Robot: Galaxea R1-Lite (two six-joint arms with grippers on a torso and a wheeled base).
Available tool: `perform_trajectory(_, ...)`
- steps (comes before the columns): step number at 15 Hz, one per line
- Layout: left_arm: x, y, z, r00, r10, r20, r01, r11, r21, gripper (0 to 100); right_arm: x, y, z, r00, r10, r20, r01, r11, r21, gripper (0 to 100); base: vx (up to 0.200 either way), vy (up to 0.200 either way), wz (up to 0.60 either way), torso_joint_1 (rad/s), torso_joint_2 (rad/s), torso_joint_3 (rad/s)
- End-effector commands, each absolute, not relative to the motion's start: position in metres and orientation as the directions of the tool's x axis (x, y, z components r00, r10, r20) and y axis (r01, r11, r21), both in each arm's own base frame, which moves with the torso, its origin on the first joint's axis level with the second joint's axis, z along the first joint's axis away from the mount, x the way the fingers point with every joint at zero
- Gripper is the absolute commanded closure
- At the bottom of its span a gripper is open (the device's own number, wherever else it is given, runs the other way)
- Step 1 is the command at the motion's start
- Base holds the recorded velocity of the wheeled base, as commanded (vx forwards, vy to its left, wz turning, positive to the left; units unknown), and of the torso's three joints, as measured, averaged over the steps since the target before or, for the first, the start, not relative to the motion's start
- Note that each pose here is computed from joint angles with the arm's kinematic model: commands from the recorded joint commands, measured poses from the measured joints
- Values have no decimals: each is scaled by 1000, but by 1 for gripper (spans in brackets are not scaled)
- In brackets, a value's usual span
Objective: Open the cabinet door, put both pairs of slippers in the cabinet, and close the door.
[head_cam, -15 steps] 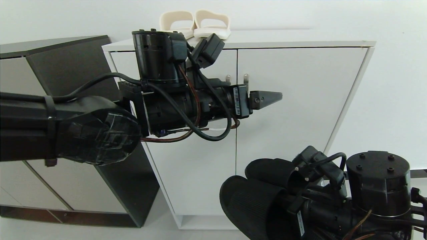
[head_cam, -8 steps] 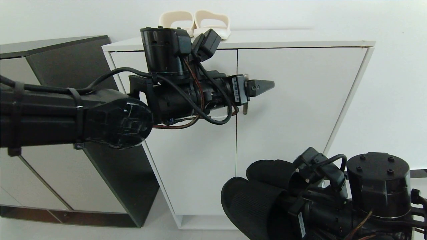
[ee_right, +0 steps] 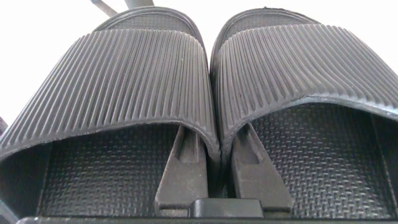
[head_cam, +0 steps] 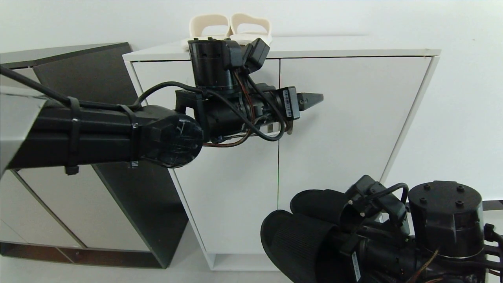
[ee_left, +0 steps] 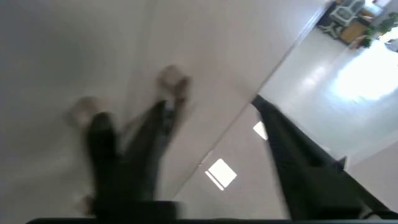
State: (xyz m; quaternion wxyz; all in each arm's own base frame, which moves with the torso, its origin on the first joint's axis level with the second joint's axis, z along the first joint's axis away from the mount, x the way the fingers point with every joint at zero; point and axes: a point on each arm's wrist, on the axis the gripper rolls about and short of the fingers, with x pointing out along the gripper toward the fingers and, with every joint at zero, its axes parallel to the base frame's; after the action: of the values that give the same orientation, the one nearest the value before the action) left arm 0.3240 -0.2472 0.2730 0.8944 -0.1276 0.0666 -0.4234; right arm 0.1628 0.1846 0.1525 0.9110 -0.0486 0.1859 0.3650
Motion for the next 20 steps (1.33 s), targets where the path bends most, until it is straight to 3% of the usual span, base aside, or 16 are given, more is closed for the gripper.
perform_trajectory(1, 325, -249, 268, 629, -777, -25, 739, 608, -290, 100, 161, 184, 152, 654, 655, -378, -692, 720, 50, 100, 0, 0, 0, 0, 0, 0)
perform_trajectory(4, 310, -244, 270, 615, -788, -36, 749, 597, -289, 100, 150, 175, 154, 582, 724, -370, -759, 647, 73, 100, 0, 0, 0, 0, 0, 0)
perform_trajectory(8, 258, -247, 277, 542, -839, -49, 797, 532, -286, 100, 137, 170, 154, 503, 784, -363, -821, 565, 84, 100, 0, 0, 0, 0, 0, 0)
perform_trajectory(10, 234, -247, 280, 507, -862, -12, 828, 491, -271, 100, 131, 165, 156, 475, 807, -350, -845, 530, 76, 100, 0, 0, 0, 0, 0, 0)
perform_trajectory(20, 196, -211, 286, 553, -833, 11, 813, 537, -223, 100, 125, 167, 148, 443, 808, -390, -861, 504, 66, 100, 0, 0, 0, 0, 0, 0)
